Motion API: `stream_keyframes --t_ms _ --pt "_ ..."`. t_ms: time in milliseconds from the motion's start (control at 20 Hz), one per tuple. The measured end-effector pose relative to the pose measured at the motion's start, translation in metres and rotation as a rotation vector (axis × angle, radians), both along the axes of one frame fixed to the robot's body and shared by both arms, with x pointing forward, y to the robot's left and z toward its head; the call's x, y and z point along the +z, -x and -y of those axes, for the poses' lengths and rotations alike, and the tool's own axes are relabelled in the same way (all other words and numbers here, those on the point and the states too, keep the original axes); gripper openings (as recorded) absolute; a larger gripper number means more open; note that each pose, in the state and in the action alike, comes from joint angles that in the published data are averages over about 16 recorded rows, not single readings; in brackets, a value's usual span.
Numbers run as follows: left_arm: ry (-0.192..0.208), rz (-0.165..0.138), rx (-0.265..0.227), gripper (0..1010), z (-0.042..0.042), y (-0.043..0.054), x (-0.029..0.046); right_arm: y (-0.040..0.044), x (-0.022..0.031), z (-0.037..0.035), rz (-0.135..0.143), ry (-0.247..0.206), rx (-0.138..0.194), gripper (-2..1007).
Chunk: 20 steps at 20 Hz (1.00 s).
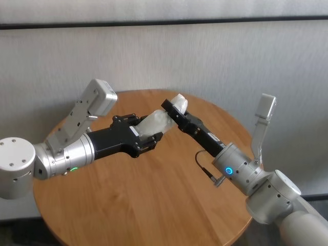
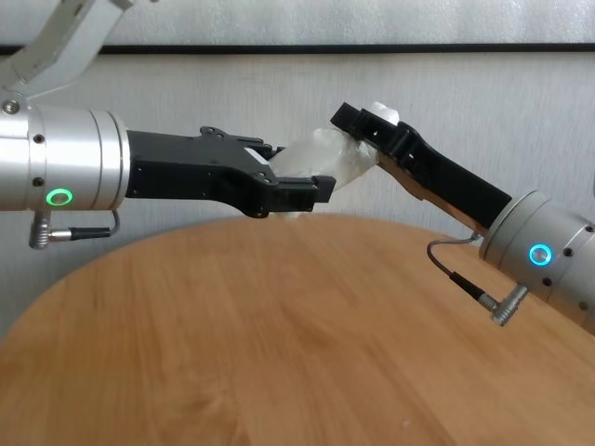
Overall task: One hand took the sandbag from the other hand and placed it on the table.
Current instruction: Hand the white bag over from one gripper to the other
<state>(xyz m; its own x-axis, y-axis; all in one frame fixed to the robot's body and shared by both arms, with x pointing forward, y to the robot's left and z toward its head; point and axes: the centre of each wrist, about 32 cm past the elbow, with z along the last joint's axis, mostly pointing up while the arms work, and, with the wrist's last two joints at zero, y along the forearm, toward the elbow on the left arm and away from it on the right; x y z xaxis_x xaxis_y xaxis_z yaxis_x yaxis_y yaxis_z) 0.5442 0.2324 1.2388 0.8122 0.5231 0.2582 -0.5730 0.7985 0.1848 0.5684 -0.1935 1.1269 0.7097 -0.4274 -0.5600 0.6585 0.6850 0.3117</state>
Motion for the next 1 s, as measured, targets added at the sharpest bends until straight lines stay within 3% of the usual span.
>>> stream_keyframes --t_ms 700,1000 --pt "0.001 -0.001 -0.002 905 -0.0003 0.0 0.0 -0.0001 -0.001 0.0009 0.008 0.001 -0.006 339" --pt "0.001 -0.002 -0.002 982 -0.0004 -0.0001 -0.0001 -0.0002 0.0024 0.0084 0.034 0.045 -0.035 338"
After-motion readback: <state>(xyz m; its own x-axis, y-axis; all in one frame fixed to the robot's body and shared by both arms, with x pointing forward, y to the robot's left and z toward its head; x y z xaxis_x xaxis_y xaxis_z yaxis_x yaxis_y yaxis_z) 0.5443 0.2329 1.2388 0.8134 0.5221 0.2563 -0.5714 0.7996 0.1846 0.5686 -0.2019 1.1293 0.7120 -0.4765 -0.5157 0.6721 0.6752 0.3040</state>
